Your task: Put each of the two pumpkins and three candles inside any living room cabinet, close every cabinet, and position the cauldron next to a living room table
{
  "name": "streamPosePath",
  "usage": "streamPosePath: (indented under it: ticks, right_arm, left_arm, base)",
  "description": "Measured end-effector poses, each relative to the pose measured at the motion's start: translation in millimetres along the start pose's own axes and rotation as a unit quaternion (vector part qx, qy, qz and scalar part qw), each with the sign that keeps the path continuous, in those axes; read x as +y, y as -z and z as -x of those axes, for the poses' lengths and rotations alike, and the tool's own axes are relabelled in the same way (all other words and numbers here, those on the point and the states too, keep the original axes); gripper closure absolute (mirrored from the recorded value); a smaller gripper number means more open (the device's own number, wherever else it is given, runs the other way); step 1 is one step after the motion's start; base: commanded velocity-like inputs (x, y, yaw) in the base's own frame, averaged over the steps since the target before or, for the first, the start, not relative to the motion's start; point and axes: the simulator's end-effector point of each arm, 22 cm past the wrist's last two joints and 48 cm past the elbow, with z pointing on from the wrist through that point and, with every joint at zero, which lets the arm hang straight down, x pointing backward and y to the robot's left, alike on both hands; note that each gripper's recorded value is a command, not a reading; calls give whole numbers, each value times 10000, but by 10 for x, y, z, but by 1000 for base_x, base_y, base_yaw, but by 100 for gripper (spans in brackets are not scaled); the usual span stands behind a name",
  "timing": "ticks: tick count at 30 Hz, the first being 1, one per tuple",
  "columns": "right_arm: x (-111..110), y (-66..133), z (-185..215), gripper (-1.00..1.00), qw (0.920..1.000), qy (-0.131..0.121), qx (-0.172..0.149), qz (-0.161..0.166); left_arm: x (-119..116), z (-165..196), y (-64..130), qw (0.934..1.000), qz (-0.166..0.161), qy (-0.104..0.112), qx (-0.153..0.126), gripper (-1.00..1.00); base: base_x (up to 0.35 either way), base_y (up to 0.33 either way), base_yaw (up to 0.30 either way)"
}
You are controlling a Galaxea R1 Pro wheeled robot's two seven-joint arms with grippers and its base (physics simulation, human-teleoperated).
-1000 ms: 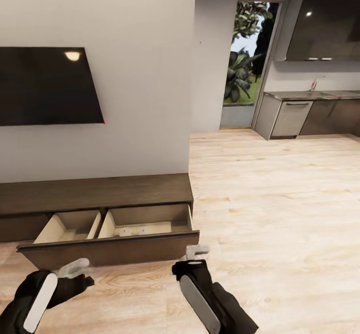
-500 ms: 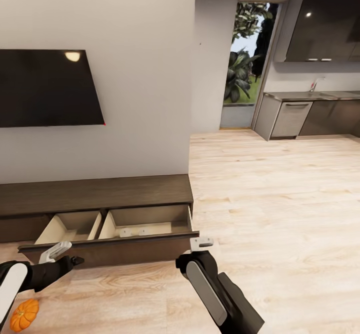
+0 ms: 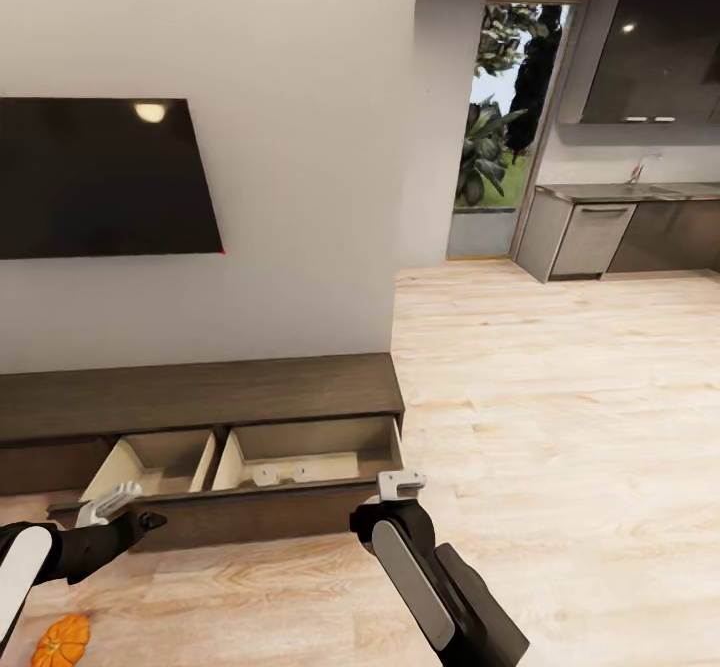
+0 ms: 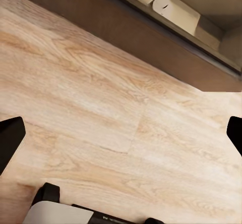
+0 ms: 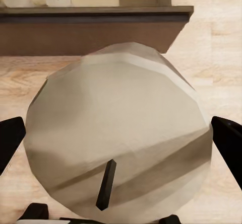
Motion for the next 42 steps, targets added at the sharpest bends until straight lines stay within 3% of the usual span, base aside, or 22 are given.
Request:
streamPosePath:
  ticks: [12, 42]
  right_arm:
    - [-7, 11, 16, 100, 10000, 8, -32, -18]
    - [4, 7, 1, 100, 10000, -8, -4, 15]
  left_arm:
    - [-1, 0, 5, 10000, -4, 4, -1, -100]
    - [-8, -16, -5, 10000, -11, 13, 14, -100]
  base:
    - [289, 37, 146]
    - [222, 6, 3]
